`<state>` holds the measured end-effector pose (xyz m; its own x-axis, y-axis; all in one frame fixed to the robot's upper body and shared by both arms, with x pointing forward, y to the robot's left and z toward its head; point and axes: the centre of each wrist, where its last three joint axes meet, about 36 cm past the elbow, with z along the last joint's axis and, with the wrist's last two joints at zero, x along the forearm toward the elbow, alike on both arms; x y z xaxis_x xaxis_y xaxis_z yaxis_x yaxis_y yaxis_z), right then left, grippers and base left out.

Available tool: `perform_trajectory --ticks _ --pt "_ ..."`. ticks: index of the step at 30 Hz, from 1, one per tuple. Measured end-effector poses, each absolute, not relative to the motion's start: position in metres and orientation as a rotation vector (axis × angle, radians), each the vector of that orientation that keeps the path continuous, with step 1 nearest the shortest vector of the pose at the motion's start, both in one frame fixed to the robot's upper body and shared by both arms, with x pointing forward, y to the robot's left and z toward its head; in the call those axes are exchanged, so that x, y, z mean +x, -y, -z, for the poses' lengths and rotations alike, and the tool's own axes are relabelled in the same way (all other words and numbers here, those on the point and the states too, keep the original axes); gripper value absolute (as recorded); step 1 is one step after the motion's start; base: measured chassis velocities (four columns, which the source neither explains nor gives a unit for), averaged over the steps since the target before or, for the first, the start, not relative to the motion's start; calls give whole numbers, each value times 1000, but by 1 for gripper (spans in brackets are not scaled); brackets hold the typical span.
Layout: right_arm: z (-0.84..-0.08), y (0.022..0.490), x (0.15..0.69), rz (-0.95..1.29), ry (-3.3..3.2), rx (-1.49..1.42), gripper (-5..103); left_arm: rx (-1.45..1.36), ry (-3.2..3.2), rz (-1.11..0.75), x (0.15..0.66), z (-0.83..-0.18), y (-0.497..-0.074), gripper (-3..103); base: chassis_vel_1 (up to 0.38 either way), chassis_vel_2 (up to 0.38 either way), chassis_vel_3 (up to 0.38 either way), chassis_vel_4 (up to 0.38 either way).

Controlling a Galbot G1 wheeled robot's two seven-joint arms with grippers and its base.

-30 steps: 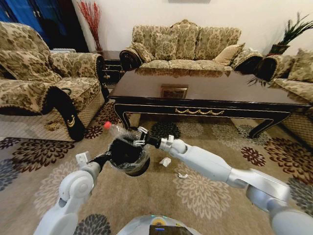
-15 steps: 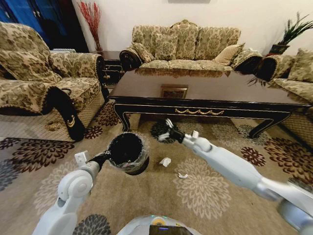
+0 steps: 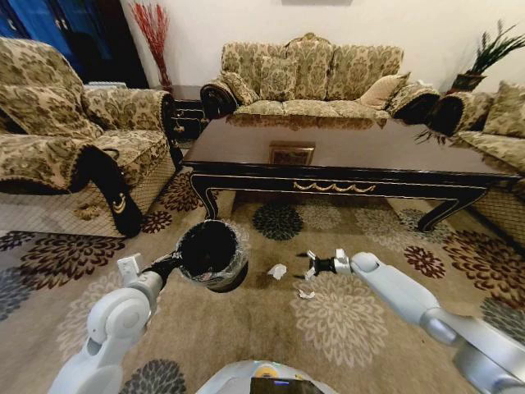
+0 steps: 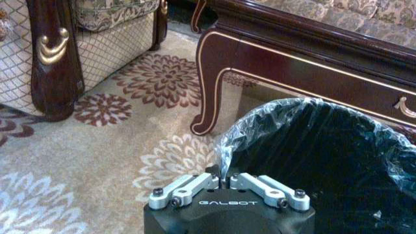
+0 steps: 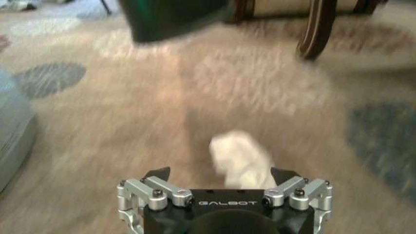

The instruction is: Move to the front of the table and pick up the trash from the floor, then place it into the trash bin.

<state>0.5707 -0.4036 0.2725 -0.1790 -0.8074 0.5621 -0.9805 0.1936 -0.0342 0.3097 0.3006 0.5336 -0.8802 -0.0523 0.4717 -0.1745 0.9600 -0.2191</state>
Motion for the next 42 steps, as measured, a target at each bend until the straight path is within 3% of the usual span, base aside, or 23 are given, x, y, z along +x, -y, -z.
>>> perform_trajectory --ticks 17,19,21,24,30,34,41,42 --pt "-221 404 531 -630 2049 1460 101 161 2630 -355 309 -532 -298 3 0 0 0 0" --pt "-215 404 527 -641 2058 1425 91 161 2632 -356 309 -532 -298 3 0 0 0 0" --pt "-214 404 526 -642 2058 1420 91 161 2632 -356 309 -532 -298 3 0 0 0 0" --pt "-208 403 523 -644 2037 1418 75 163 2633 -360 309 -532 -297 3 0 0 0 0" --pt "-201 403 517 -644 2013 1424 67 164 2635 -369 309 -532 -297 3 0 0 0 0" --pt "-199 405 515 -646 2003 1420 54 161 2637 -370 309 -532 -296 3 0 0 0 0" --pt "-204 419 516 -667 2000 1400 52 156 2636 -370 310 -531 -296 3 0 0 0 0" --pt "-205 421 516 -672 1999 1398 48 155 2636 -369 311 -531 -296 3 0 0 0 0"
